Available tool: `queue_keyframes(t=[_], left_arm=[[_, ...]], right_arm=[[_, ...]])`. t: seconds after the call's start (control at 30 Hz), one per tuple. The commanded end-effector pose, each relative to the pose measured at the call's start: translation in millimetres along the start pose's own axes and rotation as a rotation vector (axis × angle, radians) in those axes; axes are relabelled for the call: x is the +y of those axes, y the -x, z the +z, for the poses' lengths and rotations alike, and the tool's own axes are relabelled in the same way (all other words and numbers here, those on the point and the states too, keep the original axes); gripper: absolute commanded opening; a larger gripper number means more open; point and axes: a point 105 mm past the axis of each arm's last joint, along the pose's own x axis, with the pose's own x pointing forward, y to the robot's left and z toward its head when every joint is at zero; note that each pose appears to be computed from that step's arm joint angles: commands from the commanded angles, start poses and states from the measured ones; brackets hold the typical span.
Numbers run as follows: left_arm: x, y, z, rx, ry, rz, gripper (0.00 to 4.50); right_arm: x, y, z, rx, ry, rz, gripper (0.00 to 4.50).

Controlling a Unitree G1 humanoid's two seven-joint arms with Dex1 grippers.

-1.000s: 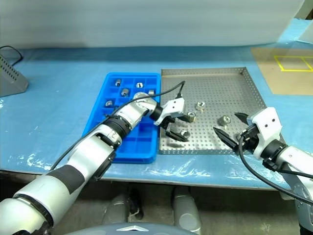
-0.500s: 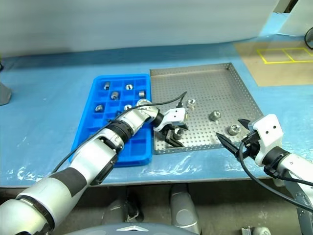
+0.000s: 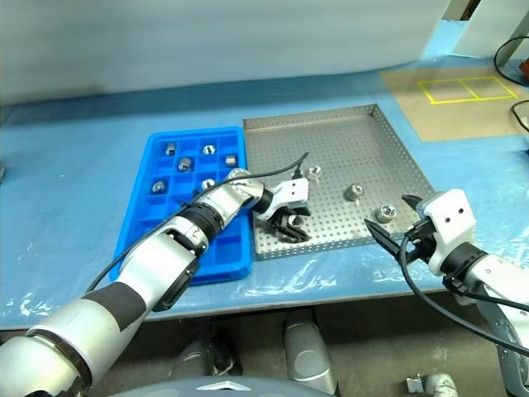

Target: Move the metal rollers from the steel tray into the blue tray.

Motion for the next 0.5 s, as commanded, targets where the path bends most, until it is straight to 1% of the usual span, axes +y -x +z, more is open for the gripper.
queue_keyframes(t=[0.03,0.07,0.1,0.27,0.4,0.5], left_arm=[[-1,4,-8,0.028,0.0,-0.015,2.95],[-1,5,-9,0.029,-0.002,-0.015,2.72],[0,5,-12,0.041,-0.004,-0.004,2.37],[-4,11,-22,0.099,-0.063,-0.042,2.37],[-5,17,-24,0.086,-0.066,-0.062,2.37],[-1,19,-23,0.061,-0.049,-0.029,2.37]], right_arm=[[-3,0,9,-0.029,0.036,-0.012,4.5],[-3,0,9,-0.03,0.036,-0.012,4.5],[-3,-1,9,-0.03,0.036,-0.009,4.5],[-1,-4,9,-0.036,0.029,0.008,4.5],[-2,-7,9,-0.037,0.031,0.015,4.5],[-2,-10,9,-0.037,0.033,0.022,4.5]])
